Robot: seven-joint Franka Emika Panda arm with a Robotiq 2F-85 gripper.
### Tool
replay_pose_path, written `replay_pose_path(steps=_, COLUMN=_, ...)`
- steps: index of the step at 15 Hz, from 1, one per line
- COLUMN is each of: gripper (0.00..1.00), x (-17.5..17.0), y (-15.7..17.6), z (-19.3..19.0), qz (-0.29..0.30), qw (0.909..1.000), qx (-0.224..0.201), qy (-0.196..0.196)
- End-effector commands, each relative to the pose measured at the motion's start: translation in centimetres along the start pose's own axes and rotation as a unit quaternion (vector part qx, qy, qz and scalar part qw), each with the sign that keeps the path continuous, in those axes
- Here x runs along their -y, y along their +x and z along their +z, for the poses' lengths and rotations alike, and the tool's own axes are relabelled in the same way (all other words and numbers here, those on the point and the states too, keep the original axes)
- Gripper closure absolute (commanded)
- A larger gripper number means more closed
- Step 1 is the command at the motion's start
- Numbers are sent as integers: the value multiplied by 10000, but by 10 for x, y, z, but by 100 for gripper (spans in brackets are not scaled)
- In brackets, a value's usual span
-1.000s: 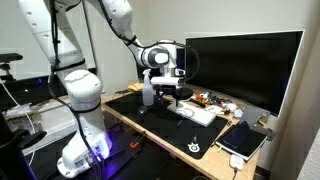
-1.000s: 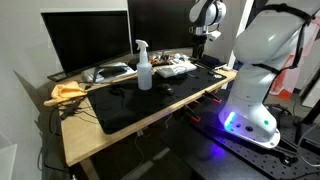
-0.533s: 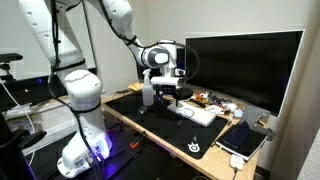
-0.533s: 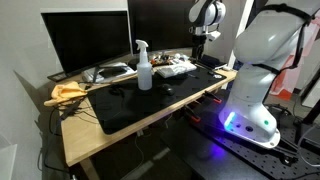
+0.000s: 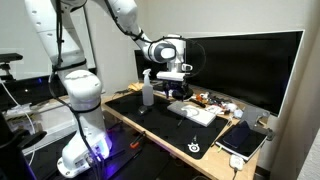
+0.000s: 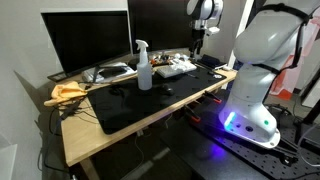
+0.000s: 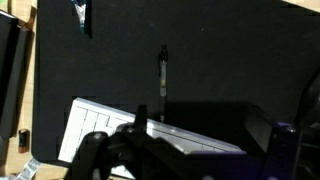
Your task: Put the mouse and the small thing that is next to it on the right side of the spray bottle
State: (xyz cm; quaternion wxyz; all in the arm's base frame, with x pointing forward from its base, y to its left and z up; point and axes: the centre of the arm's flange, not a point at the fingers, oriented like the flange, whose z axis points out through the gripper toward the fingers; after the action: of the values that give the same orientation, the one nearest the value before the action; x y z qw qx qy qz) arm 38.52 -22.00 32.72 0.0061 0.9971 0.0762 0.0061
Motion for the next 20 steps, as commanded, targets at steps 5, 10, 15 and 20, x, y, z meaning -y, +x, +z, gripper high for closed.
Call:
replay_pose_path(steps=5, gripper=0, x=-70, y=11, z=-16, qz=432, qw=9986, qx=163, qy=253)
replay_pose_path(steps=10, gripper=0, x=-122, y=-1, z=-18, qz=736, qw=9961, qx=101, qy=467)
replay_pose_path(steps=15, gripper=0, x=-168, y=-16, z=-14, qz=1101, qw=9912, qx=44, qy=739)
replay_pose_path(steps=20, gripper=0, x=-207, y=-27, z=-7, qz=1449, qw=9850, qx=46, qy=932)
